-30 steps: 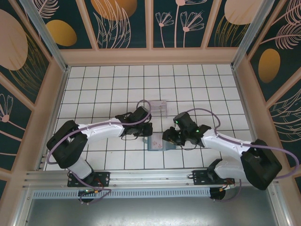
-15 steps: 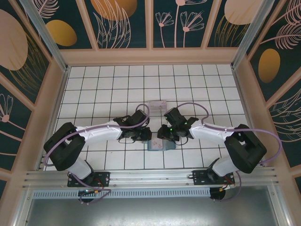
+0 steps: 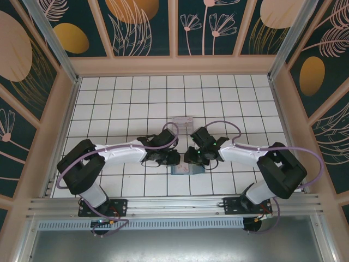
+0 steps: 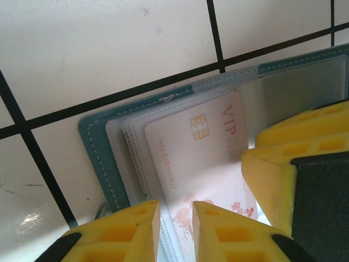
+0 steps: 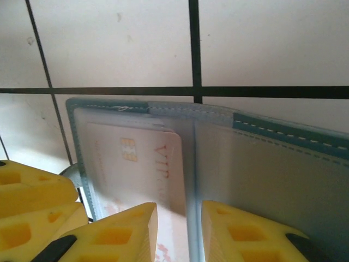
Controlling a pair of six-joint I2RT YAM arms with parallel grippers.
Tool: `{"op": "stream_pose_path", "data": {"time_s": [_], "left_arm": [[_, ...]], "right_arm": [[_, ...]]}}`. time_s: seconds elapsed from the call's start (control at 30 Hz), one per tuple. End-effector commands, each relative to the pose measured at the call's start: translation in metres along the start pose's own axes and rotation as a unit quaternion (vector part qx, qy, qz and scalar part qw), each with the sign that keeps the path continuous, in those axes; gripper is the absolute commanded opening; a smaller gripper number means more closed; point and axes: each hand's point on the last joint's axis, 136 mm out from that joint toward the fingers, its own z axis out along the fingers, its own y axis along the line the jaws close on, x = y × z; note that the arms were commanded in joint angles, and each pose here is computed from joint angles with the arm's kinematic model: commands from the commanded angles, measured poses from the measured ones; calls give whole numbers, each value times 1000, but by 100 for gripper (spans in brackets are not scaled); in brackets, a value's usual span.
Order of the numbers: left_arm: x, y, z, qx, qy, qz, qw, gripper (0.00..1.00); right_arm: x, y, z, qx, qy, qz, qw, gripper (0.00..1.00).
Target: Take the credit cards out of the card holder
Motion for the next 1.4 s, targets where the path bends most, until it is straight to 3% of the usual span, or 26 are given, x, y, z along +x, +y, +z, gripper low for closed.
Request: {"op": "stream_pose_path", "data": {"time_s": [0.0,0.57,1.23,1.37], "left_arm": [[3,-2,5,-9,12,11,1000,24],[20,36,26,-89,49,6,995,17],[21,38,19,-96,46,5,994,17],[21,37,20,-91,46,4,995,16]], "right_arm": [[2,-8,5,7,3,-4,1000,27],[7,-22,9,26,5,3,1000,20],[8,-39,4,33,-1,13,999,18],[7,-26,2,-4,-5,7,1000,20]]}}
